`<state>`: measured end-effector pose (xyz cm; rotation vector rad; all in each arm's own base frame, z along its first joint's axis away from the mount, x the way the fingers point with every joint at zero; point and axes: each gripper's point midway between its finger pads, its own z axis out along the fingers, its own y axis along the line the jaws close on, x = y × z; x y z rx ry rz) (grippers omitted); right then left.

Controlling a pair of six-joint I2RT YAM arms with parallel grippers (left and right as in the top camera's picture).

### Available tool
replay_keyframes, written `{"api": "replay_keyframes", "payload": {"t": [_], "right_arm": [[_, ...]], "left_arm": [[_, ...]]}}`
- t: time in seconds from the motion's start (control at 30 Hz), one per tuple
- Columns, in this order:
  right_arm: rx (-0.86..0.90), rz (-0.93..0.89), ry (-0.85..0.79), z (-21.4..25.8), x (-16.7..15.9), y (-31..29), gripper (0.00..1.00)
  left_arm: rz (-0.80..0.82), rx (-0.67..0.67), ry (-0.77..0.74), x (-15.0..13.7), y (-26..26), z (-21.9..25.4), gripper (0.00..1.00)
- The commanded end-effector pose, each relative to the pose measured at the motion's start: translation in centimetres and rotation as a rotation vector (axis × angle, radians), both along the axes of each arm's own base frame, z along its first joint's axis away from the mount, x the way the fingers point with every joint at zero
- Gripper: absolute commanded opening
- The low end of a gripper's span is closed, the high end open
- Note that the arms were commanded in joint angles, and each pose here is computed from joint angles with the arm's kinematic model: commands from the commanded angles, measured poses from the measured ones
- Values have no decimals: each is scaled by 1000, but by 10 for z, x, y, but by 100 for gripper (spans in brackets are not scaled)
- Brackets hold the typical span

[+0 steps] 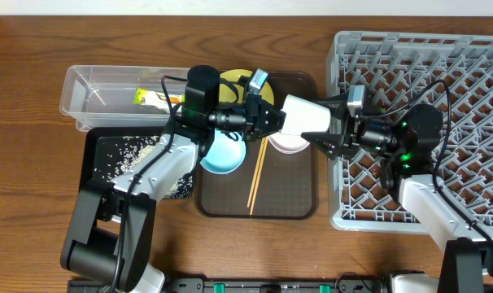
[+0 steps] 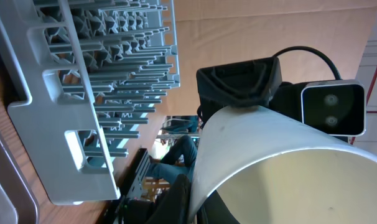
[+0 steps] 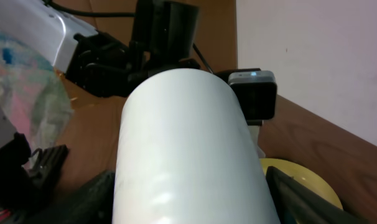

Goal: Sort waste into correct bins and load items into the dishwasher rack
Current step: 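Hand the white cup from the left gripper to the right gripper, then place the white cup into the dish rack with the right gripper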

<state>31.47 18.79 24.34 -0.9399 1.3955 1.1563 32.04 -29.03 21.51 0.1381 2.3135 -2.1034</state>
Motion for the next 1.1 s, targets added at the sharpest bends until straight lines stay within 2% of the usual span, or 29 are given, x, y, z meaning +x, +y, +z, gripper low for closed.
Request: {"api": "replay_keyframes", "payload": {"t": [0.0, 0.13, 0.3, 0.43, 0.53, 0.63, 0.73, 0.8, 0.9, 1.0, 1.07], "right_arm": [[2, 5, -15, 5, 1, 4, 68], [2, 4, -15, 5, 1, 4, 60], [2, 0, -9, 4, 2, 3, 56], [-3, -2, 38, -2, 2, 2, 55], [-8, -27, 98, -10, 7, 1, 51], [-14, -77, 151, -18, 14, -4, 51], [-14, -134, 166, -20, 24, -14, 49], [-16, -201, 183, -24, 34, -24, 46], [-17, -272, 212, -28, 45, -35, 45], [-16, -319, 225, -30, 51, -46, 41], [-11, -365, 233, -31, 58, -55, 34]], "left_arm": [[-20, -9, -4, -3, -1, 3, 7], [-19, -9, -4, -3, -1, 3, 7], [-19, -9, -4, -3, -1, 3, 8], [-13, -9, -89, -1, -1, 3, 23], [15, 13, -195, 6, 1, -4, 26], [96, 107, -249, 21, 9, -26, 29], [223, 296, -238, 41, 33, -66, 29], [274, 375, -243, 51, 51, -80, 30], [312, 380, -258, 60, 66, -76, 29], [358, 377, -296, 68, 83, -63, 29], [395, 391, -312, 72, 95, -55, 29]]}}
